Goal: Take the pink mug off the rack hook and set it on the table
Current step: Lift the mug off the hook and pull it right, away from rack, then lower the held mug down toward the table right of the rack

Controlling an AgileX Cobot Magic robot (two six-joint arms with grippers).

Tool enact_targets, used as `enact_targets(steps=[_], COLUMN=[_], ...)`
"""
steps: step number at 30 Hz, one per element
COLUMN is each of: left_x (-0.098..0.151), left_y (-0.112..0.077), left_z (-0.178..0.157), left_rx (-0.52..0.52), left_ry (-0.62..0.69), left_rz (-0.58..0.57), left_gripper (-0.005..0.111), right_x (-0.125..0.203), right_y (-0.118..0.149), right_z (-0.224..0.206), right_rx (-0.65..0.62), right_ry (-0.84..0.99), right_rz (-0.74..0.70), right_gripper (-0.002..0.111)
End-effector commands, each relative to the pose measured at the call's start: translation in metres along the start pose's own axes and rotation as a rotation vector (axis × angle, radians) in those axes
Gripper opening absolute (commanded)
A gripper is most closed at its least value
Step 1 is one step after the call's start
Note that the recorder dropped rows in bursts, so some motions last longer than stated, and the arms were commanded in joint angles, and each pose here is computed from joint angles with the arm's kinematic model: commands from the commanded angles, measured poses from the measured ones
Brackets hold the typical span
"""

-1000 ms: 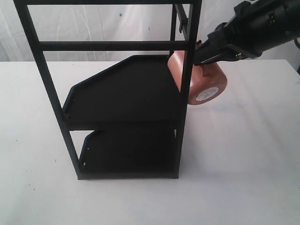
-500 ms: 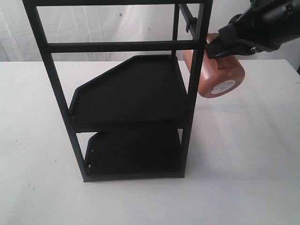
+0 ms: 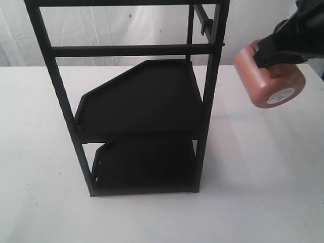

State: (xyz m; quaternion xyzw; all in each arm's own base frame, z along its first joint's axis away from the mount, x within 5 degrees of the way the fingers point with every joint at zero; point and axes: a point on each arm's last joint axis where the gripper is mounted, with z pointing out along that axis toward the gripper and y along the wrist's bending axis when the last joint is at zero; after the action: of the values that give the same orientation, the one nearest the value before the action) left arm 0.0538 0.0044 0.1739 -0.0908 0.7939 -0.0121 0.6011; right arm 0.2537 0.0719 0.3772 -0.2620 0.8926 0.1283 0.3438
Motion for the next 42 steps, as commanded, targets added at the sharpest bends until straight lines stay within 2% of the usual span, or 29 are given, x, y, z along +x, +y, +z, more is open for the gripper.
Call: enact_targets(steps=[1,4,10,18,27,35,42], left_x=[0.000,0.000,0.000,0.000,0.000,0.000,0.000], left_y=[0.000,0.000,0.000,0.000,0.000,0.000,0.000], left_z=[0.000,0.000,0.000,0.000,0.000,0.000,0.000], left_rx=[0.008,0.008,0.008,0.008,0.008,0.008,0.008], left_ry=[-0.001,-0.001,-0.001,-0.001,-0.001,-0.001,-0.001], left_rz=[-0.006,-0.006,-0.006,-0.006,-0.006,-0.006,-0.006], left_gripper=[0.000,0.000,0.000,0.000,0.000,0.000,0.000], right_x=[-0.001,0.001,0.030,0.063,0.081,0.105,0.131], right_y=[-0.007,-0.016,-0.032,-0.030,0.016,0.035,0.051], right_z=[-0.001,0.012,0.047,0.071,0.087,0.064,0.066], right_rx=[0.073,0.139,0.275,0.377,0.298,0.228,0.183], right_ry=[-0.050,-0.142,-0.299,-0.420,-0.486,-0.637,-0.644], right_rz=[0.025,0.067,0.171,0.159,-0.017,0.123,0.054], right_gripper=[0.001,0.001,0.001,0.001,0.001,0.001,0.001])
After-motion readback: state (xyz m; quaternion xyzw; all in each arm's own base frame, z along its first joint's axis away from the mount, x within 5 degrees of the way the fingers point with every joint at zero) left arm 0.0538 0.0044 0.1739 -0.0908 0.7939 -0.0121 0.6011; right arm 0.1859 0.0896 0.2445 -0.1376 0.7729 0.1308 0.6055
